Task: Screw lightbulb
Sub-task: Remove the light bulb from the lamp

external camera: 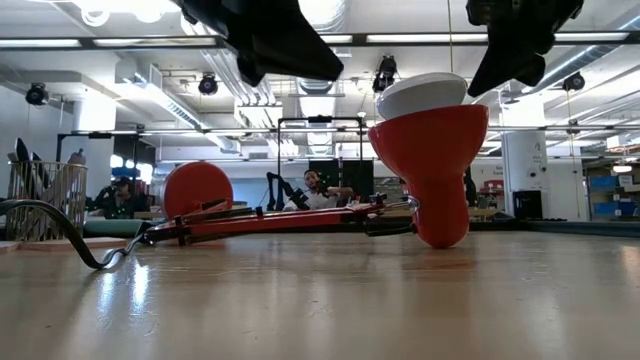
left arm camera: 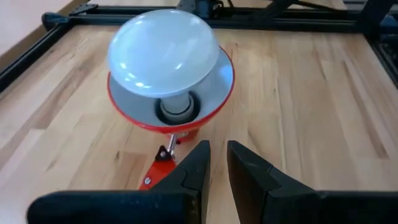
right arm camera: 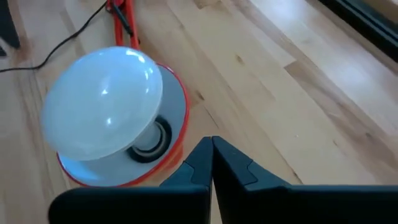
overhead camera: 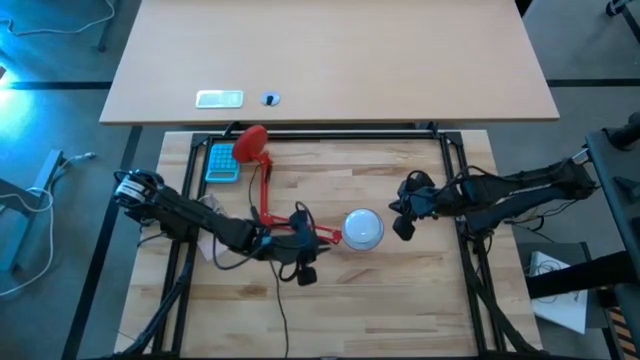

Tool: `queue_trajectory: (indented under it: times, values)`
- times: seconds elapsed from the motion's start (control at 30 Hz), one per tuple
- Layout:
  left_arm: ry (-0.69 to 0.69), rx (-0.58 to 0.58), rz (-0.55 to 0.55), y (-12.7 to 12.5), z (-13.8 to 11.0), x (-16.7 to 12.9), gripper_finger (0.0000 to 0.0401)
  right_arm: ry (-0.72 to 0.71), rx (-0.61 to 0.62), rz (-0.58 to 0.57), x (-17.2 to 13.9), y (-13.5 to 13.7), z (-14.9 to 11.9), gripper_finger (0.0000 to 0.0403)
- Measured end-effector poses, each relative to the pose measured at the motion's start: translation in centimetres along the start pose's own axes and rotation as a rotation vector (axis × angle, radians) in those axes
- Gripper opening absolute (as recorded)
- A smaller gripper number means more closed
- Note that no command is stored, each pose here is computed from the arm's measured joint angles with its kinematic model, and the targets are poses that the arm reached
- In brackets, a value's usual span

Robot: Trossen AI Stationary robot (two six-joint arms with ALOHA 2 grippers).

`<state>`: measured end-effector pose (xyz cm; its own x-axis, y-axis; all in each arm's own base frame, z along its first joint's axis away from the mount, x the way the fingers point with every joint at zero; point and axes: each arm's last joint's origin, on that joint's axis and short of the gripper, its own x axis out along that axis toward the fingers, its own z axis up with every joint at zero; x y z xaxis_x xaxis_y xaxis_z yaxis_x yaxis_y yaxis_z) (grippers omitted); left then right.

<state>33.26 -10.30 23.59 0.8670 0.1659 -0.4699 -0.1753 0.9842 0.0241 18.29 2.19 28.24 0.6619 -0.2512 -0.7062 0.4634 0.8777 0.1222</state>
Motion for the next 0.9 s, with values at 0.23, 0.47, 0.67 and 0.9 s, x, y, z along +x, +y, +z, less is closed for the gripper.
queue_trajectory:
  times: [0.23, 0.47, 0.67, 0.9]
  values:
    - [-0.07, 0.053, -0.036, -1.1, -0.7, 2.3, 0.0046, 0.023, -0.039, 0.057, -0.3, 0.0, -0.1, 0.0001]
    - [-0.121, 0.057, -0.068, -1.2, -0.7, 3.7, 0.0046, 0.012, -0.096, 0.106, -0.3, 0.5, 0.0, 0.0]
    - [-0.093, -0.029, -0.015, 1.4, -0.7, 5.4, 0.0046, 0.043, -0.135, 0.137, 0.0, 1.2, -0.3, 0.0]
    - [-0.102, -0.018, 0.015, 2.8, -0.3, 5.9, 0.0046, 0.053, -0.149, 0.196, 0.7, 2.6, -0.5, 0.0]
